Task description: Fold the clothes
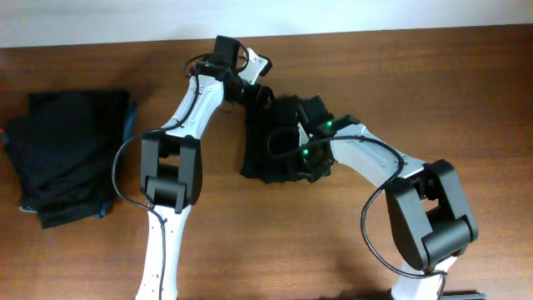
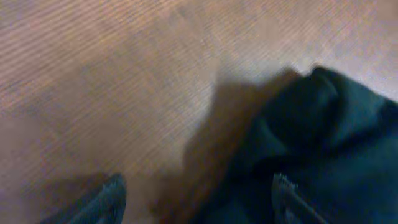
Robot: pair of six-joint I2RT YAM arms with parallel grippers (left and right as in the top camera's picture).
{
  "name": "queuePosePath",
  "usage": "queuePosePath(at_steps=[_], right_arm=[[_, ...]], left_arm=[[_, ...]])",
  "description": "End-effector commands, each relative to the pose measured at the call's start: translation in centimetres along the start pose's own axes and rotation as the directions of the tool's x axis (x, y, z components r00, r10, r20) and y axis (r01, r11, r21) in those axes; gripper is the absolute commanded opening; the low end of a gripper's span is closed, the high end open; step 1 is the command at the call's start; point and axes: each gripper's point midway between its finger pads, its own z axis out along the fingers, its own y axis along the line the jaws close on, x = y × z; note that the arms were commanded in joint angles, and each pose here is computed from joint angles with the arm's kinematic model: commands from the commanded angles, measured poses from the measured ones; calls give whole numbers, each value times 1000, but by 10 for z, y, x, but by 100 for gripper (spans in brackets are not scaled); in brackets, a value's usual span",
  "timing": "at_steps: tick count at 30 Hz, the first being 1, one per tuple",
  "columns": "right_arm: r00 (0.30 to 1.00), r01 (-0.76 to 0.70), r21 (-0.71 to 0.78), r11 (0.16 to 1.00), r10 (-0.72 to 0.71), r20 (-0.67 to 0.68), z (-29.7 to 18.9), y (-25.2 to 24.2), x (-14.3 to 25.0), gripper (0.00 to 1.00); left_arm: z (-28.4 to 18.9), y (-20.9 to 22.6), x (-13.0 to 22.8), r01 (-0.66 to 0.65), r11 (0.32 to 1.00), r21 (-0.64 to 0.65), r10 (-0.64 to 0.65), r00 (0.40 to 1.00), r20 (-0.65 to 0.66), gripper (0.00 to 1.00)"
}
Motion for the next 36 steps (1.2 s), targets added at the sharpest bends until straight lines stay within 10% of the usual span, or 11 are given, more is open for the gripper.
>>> queuePosePath(at_steps=[1, 9, 25, 36], right_arm=[[996, -35, 136, 990, 24, 84, -2, -30, -14, 28], [969, -26, 205, 978, -26, 245, -18, -72, -66, 33], [959, 40, 56, 998, -54, 279, -34, -81, -90, 36], [946, 123, 69, 990, -138, 293, -109, -46, -107, 37]], left_arm=[[20, -8, 55, 99, 994, 46, -90, 979, -182, 73], [-4, -32, 123, 263, 965, 22, -222, 854, -471, 31], [-24, -47, 149, 339, 941, 7, -271, 762, -588, 31], [-89, -27, 84, 330, 944, 3, -298, 855, -425, 35]])
